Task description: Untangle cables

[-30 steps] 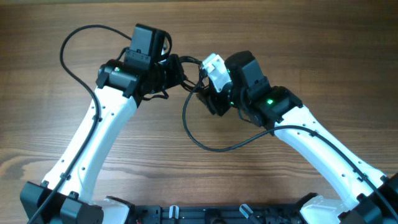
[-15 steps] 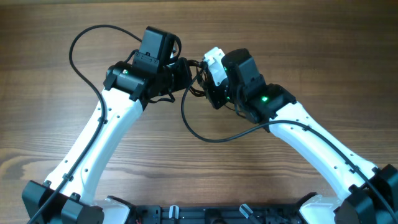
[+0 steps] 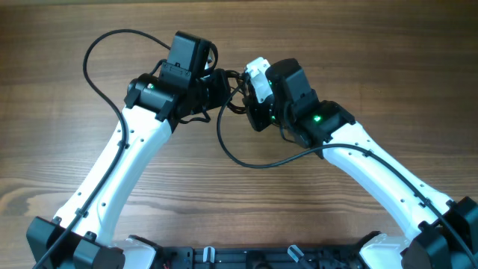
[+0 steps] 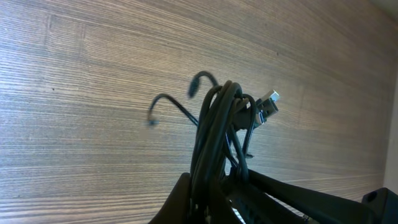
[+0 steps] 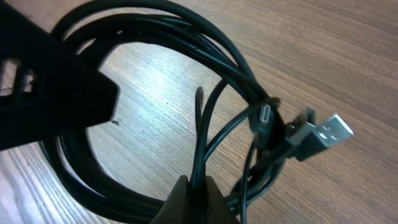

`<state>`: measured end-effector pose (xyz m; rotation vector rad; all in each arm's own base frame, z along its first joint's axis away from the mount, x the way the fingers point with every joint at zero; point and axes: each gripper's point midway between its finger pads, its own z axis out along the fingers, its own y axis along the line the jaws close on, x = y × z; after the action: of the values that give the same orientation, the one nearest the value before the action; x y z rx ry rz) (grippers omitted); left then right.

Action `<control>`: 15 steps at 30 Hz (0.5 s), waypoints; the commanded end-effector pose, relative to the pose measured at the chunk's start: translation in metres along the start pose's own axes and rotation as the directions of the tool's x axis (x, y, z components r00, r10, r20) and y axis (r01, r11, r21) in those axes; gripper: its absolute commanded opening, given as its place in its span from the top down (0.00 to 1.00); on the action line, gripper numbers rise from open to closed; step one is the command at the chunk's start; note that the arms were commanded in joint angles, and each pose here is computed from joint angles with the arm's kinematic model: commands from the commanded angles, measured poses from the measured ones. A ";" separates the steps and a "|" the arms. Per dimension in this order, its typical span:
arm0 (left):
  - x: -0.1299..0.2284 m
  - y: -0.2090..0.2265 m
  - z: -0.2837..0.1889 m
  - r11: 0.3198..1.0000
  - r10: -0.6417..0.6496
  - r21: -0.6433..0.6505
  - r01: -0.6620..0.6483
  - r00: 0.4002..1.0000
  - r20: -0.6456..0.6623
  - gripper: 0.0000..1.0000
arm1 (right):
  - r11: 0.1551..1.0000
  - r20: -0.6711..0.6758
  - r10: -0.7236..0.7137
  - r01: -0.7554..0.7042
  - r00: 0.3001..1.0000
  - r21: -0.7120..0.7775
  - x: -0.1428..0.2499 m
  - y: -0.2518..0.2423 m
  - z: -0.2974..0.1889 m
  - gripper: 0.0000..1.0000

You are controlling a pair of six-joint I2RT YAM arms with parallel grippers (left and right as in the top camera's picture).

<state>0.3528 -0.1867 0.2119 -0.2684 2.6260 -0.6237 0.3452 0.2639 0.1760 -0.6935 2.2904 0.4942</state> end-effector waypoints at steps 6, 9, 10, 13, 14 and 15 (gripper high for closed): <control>-0.020 0.033 -0.009 0.997 -0.064 -0.041 0.066 0.997 0.031 0.96 | 0.834 0.198 0.114 -0.202 0.974 0.513 -0.014 -0.080 -0.114 0.96; -0.025 0.051 -0.013 0.991 -0.109 -0.072 0.111 0.994 0.033 0.96 | 0.717 0.350 0.186 -0.371 0.918 0.590 -0.011 -0.098 -0.169 0.96; -0.026 0.056 -0.014 0.989 -0.119 -0.079 0.122 0.992 0.034 0.96 | 0.682 0.402 0.220 -0.435 0.889 0.588 -0.009 -0.101 -0.183 0.96; -0.028 0.065 -0.016 0.984 -0.145 -0.095 0.148 0.989 0.035 0.96 | 0.526 0.579 0.372 -0.678 0.726 0.513 0.009 -0.111 -0.214 0.96; -0.029 0.067 -0.017 0.984 -0.150 -0.096 0.153 0.988 0.035 0.96 | 0.479 0.617 0.419 -0.740 0.666 0.473 0.015 -0.112 -0.219 0.96; -0.028 0.066 -0.017 0.984 -0.150 -0.093 0.153 0.988 0.033 0.96 | 0.459 0.629 0.439 -0.762 0.641 0.456 0.018 -0.112 -0.219 0.96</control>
<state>0.3474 -0.1662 0.2098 -0.3777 2.6925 -0.7707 0.2983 0.1203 0.2736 0.2071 2.2046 0.1472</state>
